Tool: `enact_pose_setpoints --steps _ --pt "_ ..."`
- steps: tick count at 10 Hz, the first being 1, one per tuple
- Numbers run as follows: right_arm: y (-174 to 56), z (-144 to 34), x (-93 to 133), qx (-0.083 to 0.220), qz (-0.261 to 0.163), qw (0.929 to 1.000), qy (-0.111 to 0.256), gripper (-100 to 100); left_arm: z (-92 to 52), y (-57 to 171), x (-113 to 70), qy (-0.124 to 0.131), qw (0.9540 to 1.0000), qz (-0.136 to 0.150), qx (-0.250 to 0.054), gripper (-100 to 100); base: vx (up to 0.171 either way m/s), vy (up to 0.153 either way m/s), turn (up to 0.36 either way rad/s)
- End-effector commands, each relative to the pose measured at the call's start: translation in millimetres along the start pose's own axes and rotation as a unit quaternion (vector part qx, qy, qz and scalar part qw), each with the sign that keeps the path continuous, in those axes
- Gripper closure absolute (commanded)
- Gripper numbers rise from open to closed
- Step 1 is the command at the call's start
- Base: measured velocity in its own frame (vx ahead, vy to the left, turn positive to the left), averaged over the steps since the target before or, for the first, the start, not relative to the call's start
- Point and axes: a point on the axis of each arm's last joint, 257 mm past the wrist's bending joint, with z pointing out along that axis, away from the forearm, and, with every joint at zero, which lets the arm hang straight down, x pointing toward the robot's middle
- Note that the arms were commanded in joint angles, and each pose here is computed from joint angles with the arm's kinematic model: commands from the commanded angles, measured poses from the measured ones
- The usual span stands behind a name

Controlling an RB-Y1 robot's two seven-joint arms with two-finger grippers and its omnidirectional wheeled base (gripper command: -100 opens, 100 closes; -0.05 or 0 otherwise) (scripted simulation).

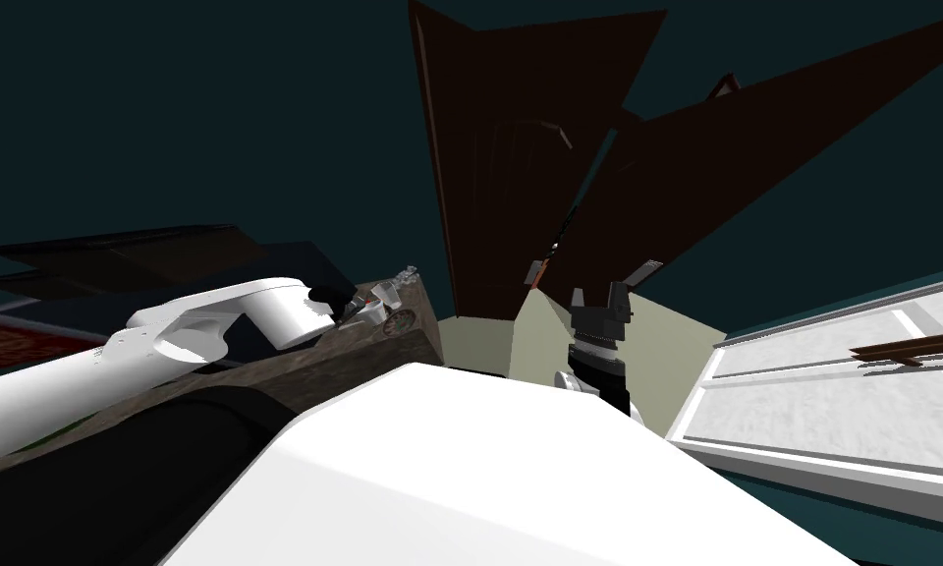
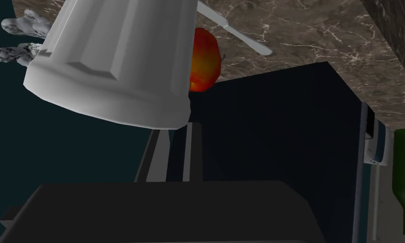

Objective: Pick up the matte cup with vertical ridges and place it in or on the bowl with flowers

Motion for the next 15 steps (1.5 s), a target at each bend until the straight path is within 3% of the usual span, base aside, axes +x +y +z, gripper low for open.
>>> enact_pose_setpoints --steps 1,4,5,6,10,11,12,15 --pt "0 0.0 0 0.0 0.0 1.0 0.0 0 -9.0 -7 13.7 0.014 0.9997 0.007 0.017 100 0.054 -0.015 -0.093" --pt "0 0.0 0 0.0 0.0 1.0 0.0 0 -25.6 -22 34.9 0.033 0.9981 0.022 0.047 100 0.041 -0.002 -0.074" --pt "0 0.0 0 0.0 0.0 1.0 0.0 0 -22.6 -18 31.9 0.029 0.9986 0.019 0.04 100 0.015 0.0 -0.013" --pt "0 0.0 0 0.0 0.0 1.0 0.0 0 -23.1 -19 33.2 0.031 0.9985 0.019 0.042 -100 0.0 0.0 0.0" --pt "0 0.0 0 0.0 0.0 1.0 0.0 0 -23.1 -19 33.0 0.03 0.9985 0.019 0.042 -100 0.0 0.0 0.0" --pt "0 0.0 0 0.0 0.0 1.0 0.0 0 -23.1 -19 33.0 0.03 0.9985 0.019 0.042 0 0.0 0.0 0.0" --pt "0 0.0 0 0.0 0.0 1.0 0.0 0 -30.3 -23 27.7 0.031 0.9986 0.019 0.04 -100 0.007 0.01 -0.019" --pt "0 0.0 0 0.0 0.0 1.0 0.0 0 -37.9 -27 23.8 0.033 0.9986 0.019 0.037 -100 0.009 0.013 -0.02"
